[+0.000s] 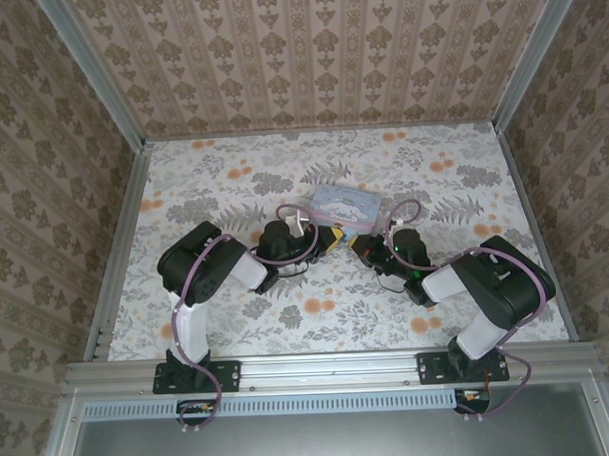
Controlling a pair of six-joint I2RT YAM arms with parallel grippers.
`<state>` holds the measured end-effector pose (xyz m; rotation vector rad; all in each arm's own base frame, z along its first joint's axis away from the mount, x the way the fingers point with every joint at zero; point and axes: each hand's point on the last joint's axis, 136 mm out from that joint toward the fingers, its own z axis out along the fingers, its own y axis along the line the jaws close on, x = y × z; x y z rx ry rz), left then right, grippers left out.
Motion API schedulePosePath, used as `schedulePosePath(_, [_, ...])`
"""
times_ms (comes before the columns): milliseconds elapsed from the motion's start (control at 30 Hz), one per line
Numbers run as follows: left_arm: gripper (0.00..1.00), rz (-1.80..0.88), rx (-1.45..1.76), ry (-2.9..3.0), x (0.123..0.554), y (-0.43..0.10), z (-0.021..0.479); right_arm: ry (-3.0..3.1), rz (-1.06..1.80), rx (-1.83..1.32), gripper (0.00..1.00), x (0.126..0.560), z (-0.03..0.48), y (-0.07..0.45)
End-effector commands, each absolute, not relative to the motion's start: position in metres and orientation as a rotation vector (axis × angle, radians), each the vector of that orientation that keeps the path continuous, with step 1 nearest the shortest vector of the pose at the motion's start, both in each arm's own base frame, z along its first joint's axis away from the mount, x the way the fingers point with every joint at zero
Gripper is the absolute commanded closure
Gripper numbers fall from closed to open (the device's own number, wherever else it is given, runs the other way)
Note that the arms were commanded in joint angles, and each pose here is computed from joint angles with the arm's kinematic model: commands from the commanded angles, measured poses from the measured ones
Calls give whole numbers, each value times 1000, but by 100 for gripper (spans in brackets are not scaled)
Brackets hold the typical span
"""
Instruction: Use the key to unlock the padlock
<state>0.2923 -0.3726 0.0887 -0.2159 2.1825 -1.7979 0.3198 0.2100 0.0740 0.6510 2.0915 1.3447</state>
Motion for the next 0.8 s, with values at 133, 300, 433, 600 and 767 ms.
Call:
schedulePosePath(133, [100,-1814,-200,2124,298,-372,97,2114,1282,644,100,313,70,203])
schedulePosePath(300, [100,-1810,-204,2130,296,-372,95,2105,1289,643,100,316,73,205])
schedulePosePath(433, [100,-1810,-206,2130,296,-371,95,2098,1297,636,100,319,78,207])
schedulePosePath(600, [100,-1802,-209,2132,296,-370,93,2094,1299,630,100,321,81,208])
schedulePosePath(767, [100,-1798,-208,2135,296,-370,92,2095,1295,622,100,320,84,207])
